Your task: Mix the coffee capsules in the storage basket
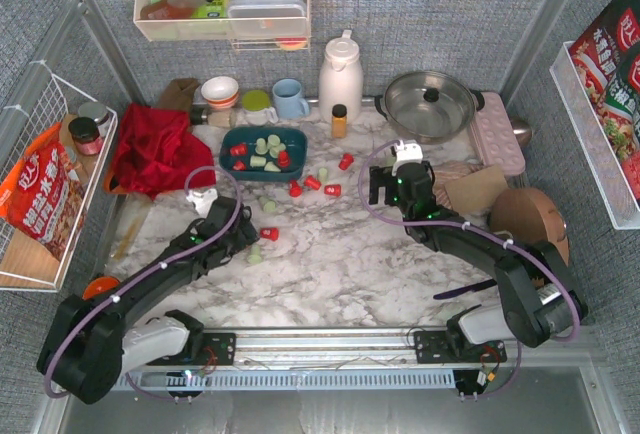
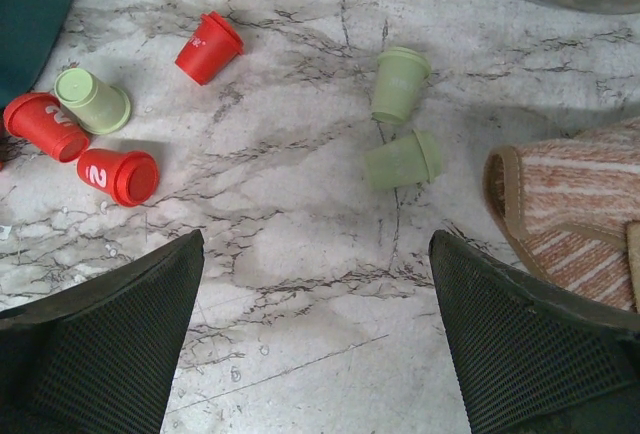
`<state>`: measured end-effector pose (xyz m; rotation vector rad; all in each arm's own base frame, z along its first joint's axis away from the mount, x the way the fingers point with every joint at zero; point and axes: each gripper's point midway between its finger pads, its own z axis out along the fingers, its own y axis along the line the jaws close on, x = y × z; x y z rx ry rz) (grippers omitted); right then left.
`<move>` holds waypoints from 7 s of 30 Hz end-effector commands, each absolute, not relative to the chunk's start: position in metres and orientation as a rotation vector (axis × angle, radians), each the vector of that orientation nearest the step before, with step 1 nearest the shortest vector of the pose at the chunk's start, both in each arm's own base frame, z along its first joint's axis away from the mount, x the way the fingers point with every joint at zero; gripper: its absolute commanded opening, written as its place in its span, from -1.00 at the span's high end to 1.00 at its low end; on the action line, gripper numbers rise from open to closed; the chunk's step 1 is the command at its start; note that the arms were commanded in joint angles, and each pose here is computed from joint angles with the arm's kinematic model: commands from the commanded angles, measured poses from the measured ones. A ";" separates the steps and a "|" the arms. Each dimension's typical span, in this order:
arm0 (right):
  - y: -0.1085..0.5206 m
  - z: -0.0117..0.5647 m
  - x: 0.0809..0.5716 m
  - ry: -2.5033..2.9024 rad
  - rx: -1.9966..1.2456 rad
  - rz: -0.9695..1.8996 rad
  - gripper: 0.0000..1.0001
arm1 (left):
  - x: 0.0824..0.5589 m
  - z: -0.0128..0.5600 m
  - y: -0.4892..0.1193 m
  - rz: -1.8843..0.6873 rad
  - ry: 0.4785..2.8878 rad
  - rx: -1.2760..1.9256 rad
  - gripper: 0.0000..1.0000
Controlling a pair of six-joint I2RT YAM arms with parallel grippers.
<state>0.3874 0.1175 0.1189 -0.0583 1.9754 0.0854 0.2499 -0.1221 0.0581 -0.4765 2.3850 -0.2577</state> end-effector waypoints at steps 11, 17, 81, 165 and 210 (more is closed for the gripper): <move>0.121 0.124 0.391 1.964 -0.055 0.102 -0.98 | 0.286 0.037 -0.119 -0.209 2.207 -1.041 -0.41; 0.119 0.125 0.391 1.960 -0.054 0.087 -0.99 | 0.280 0.008 -0.120 -0.088 2.289 -1.147 -0.21; 0.114 0.125 0.391 1.962 -0.066 0.045 -0.98 | 0.373 0.113 -0.158 -0.358 2.317 -0.164 -0.84; 0.131 0.109 0.392 2.019 -0.119 0.072 -0.98 | 0.284 0.182 -0.111 -0.339 1.794 -0.207 0.25; 0.076 0.054 0.438 2.248 0.635 -0.322 -0.40 | 0.401 0.138 -0.197 -0.460 2.135 -0.159 -0.98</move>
